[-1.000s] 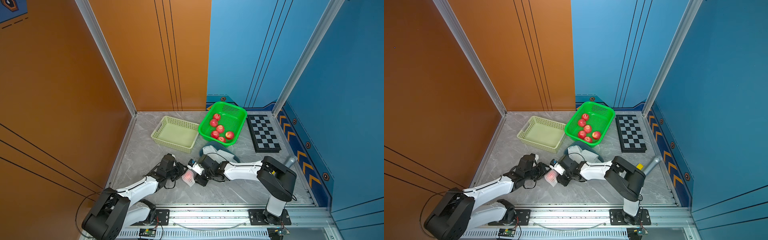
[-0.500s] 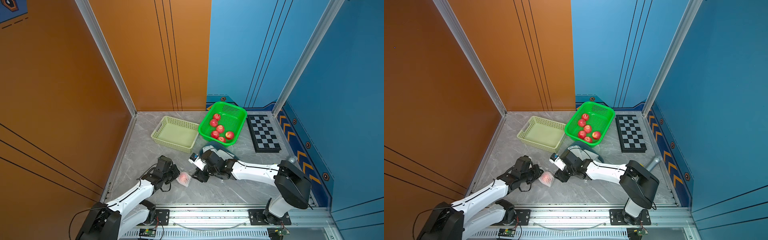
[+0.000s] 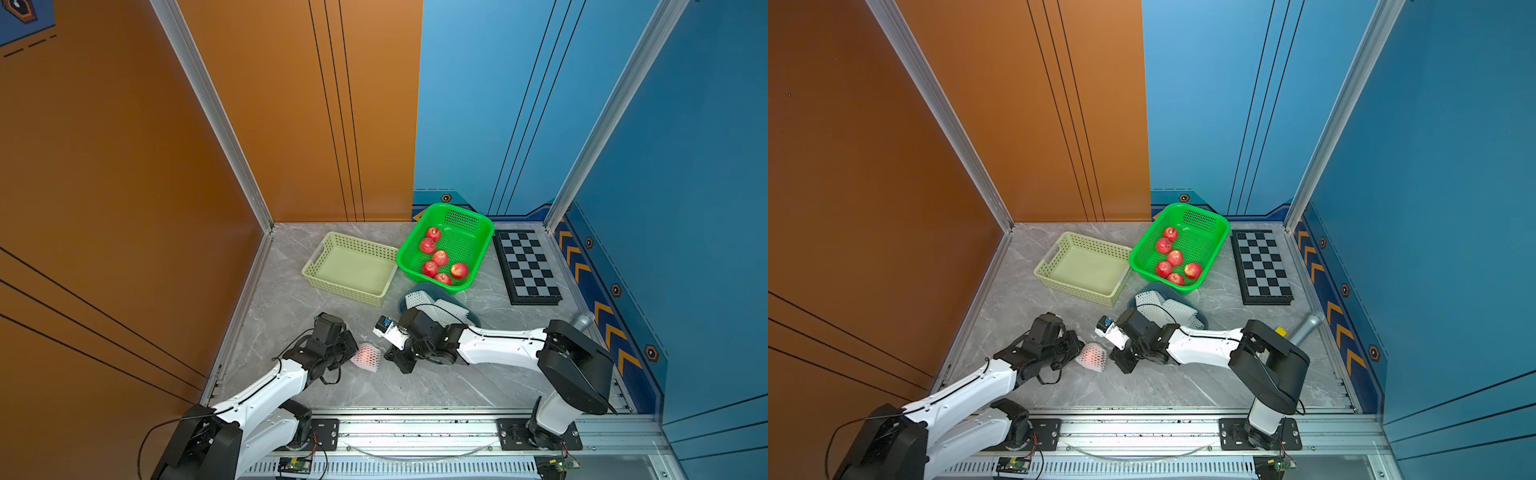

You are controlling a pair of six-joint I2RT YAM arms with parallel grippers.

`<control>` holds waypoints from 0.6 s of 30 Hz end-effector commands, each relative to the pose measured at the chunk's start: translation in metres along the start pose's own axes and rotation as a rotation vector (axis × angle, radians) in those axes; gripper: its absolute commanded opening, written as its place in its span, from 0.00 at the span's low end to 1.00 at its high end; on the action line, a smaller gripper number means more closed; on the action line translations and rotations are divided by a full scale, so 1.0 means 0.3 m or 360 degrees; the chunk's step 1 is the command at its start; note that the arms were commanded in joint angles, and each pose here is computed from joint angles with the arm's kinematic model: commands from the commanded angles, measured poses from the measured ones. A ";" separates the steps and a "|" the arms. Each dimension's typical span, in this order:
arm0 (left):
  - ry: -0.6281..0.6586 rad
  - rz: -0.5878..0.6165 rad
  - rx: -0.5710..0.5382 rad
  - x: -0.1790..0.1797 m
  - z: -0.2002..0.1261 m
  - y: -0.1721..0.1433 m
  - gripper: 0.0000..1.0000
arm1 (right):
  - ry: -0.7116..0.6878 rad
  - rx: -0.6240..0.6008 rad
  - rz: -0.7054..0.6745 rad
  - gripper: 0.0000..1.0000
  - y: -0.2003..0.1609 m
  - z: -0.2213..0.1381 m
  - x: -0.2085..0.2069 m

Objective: Remove foam nets from apples
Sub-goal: Remove the foam net from the apple.

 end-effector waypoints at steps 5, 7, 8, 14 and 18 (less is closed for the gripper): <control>0.0079 0.0006 0.0001 0.039 -0.004 -0.013 0.00 | 0.0085 -0.0034 -0.0007 0.06 0.047 0.041 0.031; 0.0076 0.0006 0.0003 0.038 -0.005 -0.013 0.00 | 0.0095 -0.0040 -0.0017 0.06 0.055 0.044 0.039; 0.0072 0.0007 0.0001 0.036 -0.005 -0.011 0.00 | 0.0098 -0.0042 -0.0020 0.06 0.059 0.047 0.044; 0.0068 0.0009 0.0001 0.032 -0.007 -0.004 0.00 | 0.0116 -0.0047 -0.0034 0.06 0.078 0.062 0.053; 0.0063 0.0008 0.0002 0.031 -0.007 -0.002 0.00 | 0.0112 -0.0043 -0.0035 0.08 0.079 0.076 0.051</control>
Point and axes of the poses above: each gripper's point midway between its finger pads, its own z axis out along the fingers, its own x axis along the line the jaws close on, y = z × x, the point moved 7 cm from there along -z, back along the fingers, and after that the axes turned 12 degrees about z, right-handed, at the moved point
